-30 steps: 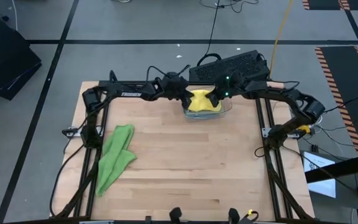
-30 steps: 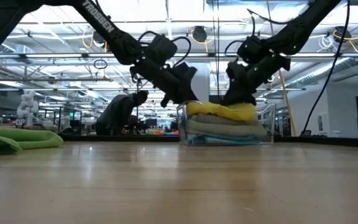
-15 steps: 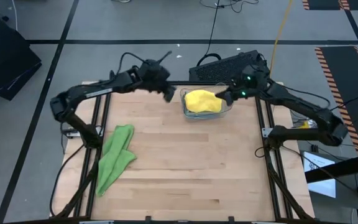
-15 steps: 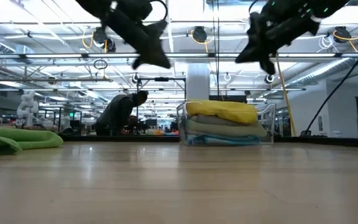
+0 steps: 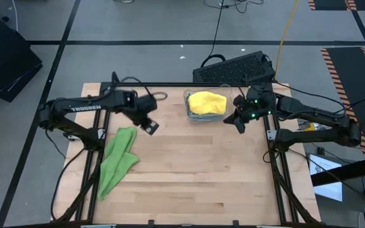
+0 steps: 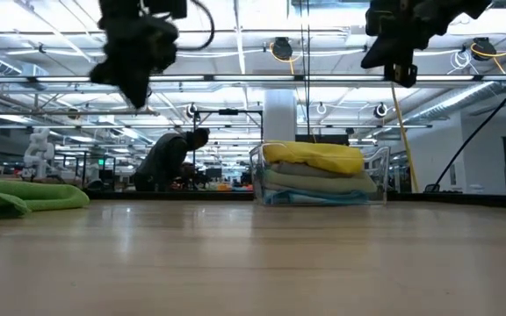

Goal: Fold microfiber towels
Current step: Fold the green towel

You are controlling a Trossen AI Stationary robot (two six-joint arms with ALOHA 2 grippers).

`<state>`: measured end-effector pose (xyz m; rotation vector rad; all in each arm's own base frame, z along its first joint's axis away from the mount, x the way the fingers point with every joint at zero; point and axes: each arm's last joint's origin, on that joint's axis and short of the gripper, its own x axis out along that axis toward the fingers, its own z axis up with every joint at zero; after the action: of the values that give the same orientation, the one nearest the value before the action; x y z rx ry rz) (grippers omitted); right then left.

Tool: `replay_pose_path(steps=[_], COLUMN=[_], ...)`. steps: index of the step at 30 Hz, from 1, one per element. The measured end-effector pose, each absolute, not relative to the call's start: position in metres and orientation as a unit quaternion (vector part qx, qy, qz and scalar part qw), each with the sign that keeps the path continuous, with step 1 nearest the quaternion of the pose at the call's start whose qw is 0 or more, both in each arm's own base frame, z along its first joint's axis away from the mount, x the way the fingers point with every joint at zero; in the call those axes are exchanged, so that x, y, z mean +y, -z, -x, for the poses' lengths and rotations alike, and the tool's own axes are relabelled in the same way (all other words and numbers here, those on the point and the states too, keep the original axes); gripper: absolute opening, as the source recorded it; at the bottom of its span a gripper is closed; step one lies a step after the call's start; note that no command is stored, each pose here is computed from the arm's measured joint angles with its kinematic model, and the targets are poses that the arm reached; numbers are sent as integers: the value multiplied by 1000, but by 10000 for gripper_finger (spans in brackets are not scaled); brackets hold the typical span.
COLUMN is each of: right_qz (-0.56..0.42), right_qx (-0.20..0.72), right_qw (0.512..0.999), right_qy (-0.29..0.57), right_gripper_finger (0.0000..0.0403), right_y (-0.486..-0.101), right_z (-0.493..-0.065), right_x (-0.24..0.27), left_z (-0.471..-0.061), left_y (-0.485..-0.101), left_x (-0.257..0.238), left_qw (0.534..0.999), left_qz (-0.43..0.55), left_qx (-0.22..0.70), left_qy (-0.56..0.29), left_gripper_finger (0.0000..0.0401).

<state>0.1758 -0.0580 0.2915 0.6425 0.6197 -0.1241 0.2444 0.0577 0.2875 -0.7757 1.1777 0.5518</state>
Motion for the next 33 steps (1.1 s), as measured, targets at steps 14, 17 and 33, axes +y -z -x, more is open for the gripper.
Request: replay_pose_path(steps=[14,17,33], right_qz=[-279,-284,-382], right_qx=[284,281,240], right_qw=[916,916,888], right_qy=[44,45,85], right_gripper_finger=[4,4,4], right_y=[-291,-291,-294], right_z=[-196,-198,-211], right_x=[-42,-42,-34], left_z=[-217,-213,-207], left_y=[-204,-197,-189], left_x=[20,18,29], left_qw=[560,547,582], left_qz=[460,464,388], left_qx=[616,618,606], left_qy=[-309,-320,-380], left_gripper_finger=[226,238,212])
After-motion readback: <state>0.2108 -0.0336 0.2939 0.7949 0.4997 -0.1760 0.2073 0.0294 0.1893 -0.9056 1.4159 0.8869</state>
